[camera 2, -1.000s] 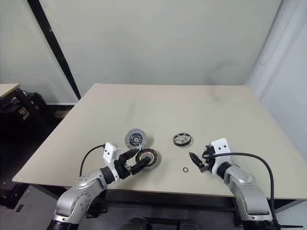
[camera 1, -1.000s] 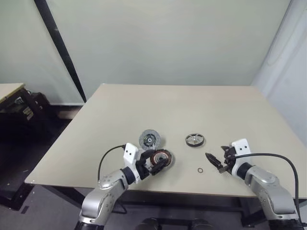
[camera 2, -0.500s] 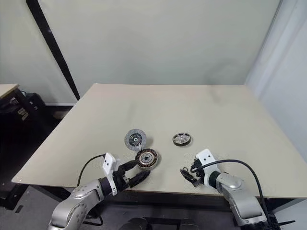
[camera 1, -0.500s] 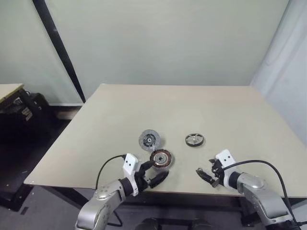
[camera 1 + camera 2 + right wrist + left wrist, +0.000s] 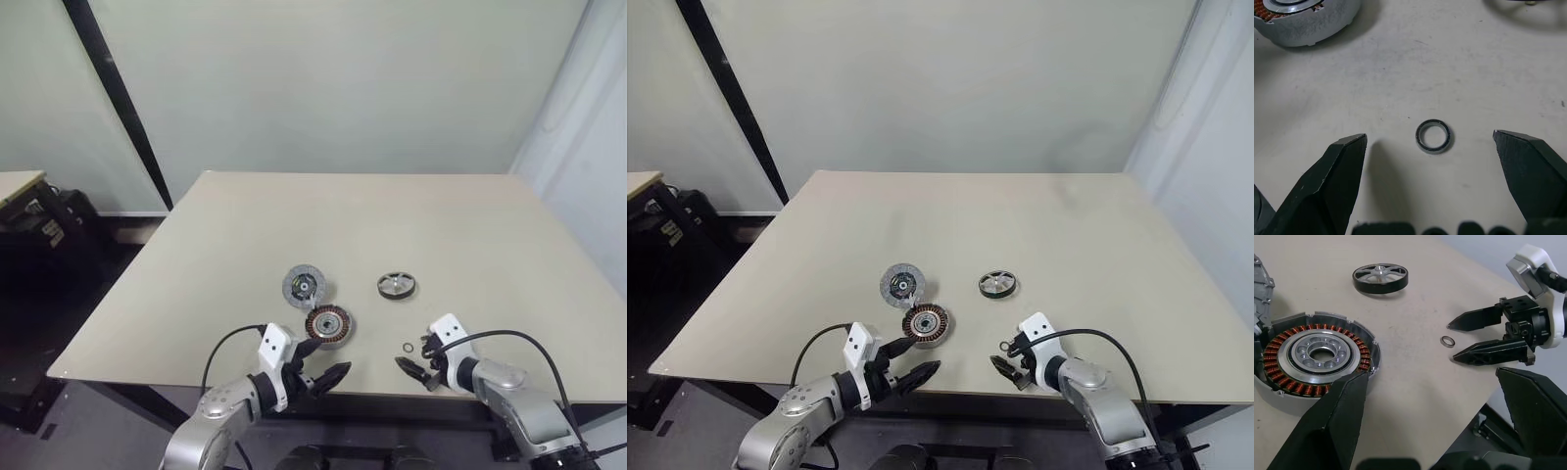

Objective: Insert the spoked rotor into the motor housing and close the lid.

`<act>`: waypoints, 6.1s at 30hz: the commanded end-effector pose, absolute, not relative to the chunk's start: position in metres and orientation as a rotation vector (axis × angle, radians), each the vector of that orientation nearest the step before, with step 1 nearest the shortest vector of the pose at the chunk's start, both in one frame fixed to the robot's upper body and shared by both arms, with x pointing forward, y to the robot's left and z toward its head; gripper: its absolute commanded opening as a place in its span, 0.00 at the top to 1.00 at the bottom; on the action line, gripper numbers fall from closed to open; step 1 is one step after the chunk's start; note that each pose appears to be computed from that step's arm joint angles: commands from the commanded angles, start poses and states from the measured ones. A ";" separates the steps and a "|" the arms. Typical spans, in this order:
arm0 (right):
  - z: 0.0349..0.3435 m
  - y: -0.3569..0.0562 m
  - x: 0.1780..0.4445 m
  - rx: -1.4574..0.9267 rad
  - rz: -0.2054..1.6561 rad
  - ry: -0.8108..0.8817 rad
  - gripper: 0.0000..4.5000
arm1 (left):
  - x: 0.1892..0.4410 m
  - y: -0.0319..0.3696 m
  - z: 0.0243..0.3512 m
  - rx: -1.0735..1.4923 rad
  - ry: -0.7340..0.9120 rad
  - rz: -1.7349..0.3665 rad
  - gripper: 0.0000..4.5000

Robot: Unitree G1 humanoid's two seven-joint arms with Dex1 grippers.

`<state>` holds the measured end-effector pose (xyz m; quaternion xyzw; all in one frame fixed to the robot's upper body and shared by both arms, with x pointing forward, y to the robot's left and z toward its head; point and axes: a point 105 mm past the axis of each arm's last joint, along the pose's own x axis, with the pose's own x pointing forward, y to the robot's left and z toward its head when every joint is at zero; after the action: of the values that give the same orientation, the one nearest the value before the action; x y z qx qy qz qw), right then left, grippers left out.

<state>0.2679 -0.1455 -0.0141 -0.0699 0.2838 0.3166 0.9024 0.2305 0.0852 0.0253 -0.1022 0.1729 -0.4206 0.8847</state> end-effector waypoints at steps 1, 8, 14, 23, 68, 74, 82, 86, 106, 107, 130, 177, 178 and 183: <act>-0.004 -0.142 0.278 -0.157 0.654 0.532 0.00 | 0.234 0.082 0.035 -0.191 0.310 -0.888 0.01; -0.008 -0.141 0.279 -0.158 0.655 0.548 0.13 | 0.235 0.080 0.035 -0.186 0.305 -0.889 0.00; -0.011 -0.141 0.277 -0.168 0.663 0.566 0.58 | 0.235 0.082 0.034 -0.178 0.306 -0.885 0.00; 0.001 -0.136 0.284 -0.135 0.649 0.498 0.85 | 0.237 0.084 0.034 -0.176 0.302 -0.872 0.00; 0.032 0.019 0.327 -0.170 1.034 0.399 0.85 | 0.230 0.158 0.036 -0.113 0.285 -0.773 0.00; 0.027 0.018 0.328 -0.171 1.026 0.404 0.85 | 0.231 0.157 0.036 -0.110 0.282 -0.773 0.00; 0.024 0.019 0.328 -0.162 1.023 0.412 0.85 | 0.232 0.157 0.036 -0.106 0.282 -0.773 0.00; 0.023 0.021 0.327 -0.160 1.024 0.412 0.85 | 0.231 0.158 0.036 -0.104 0.282 -0.770 0.00; 0.019 0.027 0.325 -0.159 1.043 0.415 0.85 | 0.231 0.158 0.036 -0.098 0.281 -0.761 0.00; 0.019 0.027 0.324 -0.159 1.046 0.415 0.85 | 0.231 0.158 0.036 -0.098 0.281 -0.760 0.00; 0.016 0.033 0.324 -0.170 1.055 0.404 0.85 | 0.230 0.162 0.034 -0.096 0.287 -0.746 0.00; 0.045 0.036 0.324 -0.058 1.070 0.364 0.34 | 0.233 0.158 0.034 -0.088 0.279 -0.756 0.00; 0.047 0.036 0.324 -0.060 1.069 0.358 0.39 | 0.234 0.157 0.034 -0.088 0.278 -0.757 0.00; 0.037 0.034 0.324 -0.126 1.048 0.373 0.78 | 0.235 0.157 0.035 -0.088 0.276 -0.757 0.00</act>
<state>0.3221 0.0310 0.0306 -0.0491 0.1937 0.4974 0.8442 0.2294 0.1590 0.0229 -0.0538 0.1599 -0.3632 0.9163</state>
